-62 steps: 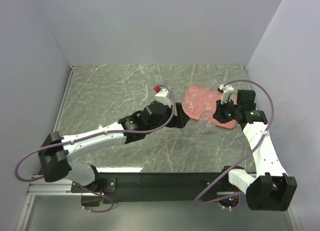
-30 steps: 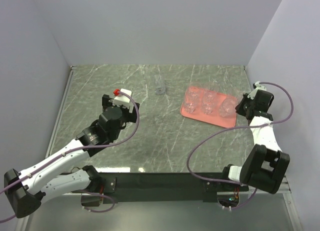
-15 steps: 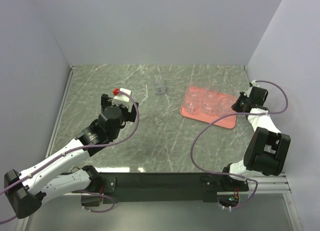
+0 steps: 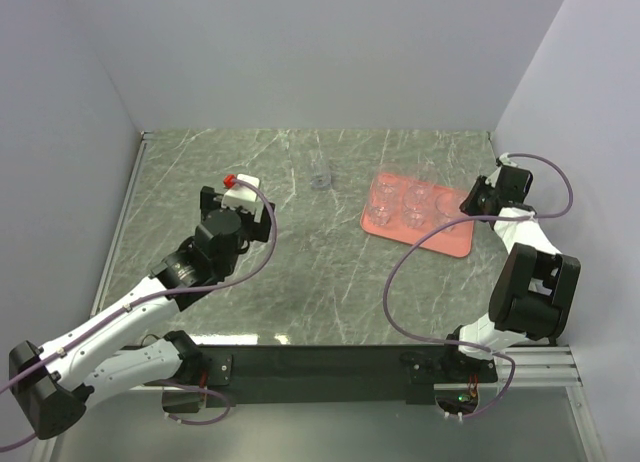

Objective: Place the glasses into the tray

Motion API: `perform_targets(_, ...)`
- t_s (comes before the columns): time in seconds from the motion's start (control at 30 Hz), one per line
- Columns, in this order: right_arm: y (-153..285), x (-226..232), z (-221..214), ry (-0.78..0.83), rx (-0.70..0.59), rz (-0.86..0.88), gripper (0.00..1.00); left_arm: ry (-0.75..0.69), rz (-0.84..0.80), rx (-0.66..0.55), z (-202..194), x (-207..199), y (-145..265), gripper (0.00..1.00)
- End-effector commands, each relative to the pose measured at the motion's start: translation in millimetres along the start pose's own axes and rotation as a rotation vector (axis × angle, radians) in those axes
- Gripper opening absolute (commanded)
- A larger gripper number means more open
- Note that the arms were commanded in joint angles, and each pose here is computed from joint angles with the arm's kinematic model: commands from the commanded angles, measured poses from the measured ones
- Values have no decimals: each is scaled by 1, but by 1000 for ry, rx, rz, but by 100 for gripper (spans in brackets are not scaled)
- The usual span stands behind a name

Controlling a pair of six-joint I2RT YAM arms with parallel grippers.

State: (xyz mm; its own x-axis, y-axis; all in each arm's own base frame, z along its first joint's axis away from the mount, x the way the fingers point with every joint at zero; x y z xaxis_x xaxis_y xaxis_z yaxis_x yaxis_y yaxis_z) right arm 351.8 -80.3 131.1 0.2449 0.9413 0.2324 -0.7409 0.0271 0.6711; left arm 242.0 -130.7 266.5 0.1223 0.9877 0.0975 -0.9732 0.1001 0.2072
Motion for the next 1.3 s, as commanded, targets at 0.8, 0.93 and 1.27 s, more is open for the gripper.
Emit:
perform_targets(0.8,98,57,-1,424,-145,444,51,310,-227,59,-1,6,-41,99)
perform_targets(0.93,111,64,-9,500,-178,520,56,451,-355,133,-8,-5,-58,100)
perform_targets(1.27,119,66,-18,517,-171,611,61,792,-539,341,-17,-54,-130,99)
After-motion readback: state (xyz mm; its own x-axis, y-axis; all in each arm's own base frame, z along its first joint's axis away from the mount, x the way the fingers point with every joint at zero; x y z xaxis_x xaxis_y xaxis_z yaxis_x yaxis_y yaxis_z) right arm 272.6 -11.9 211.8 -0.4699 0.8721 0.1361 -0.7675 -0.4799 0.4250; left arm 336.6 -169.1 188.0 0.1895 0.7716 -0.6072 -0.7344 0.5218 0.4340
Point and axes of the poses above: each gripper's point midway between its finger pads, its own y axis back along the fingers, its own x axis along the line the jaws close on, z = x × y, the point moved 5 cm from there along y, back along the fingers, and after that the axes turned 4 degrees about y, right-handed, at the moved point
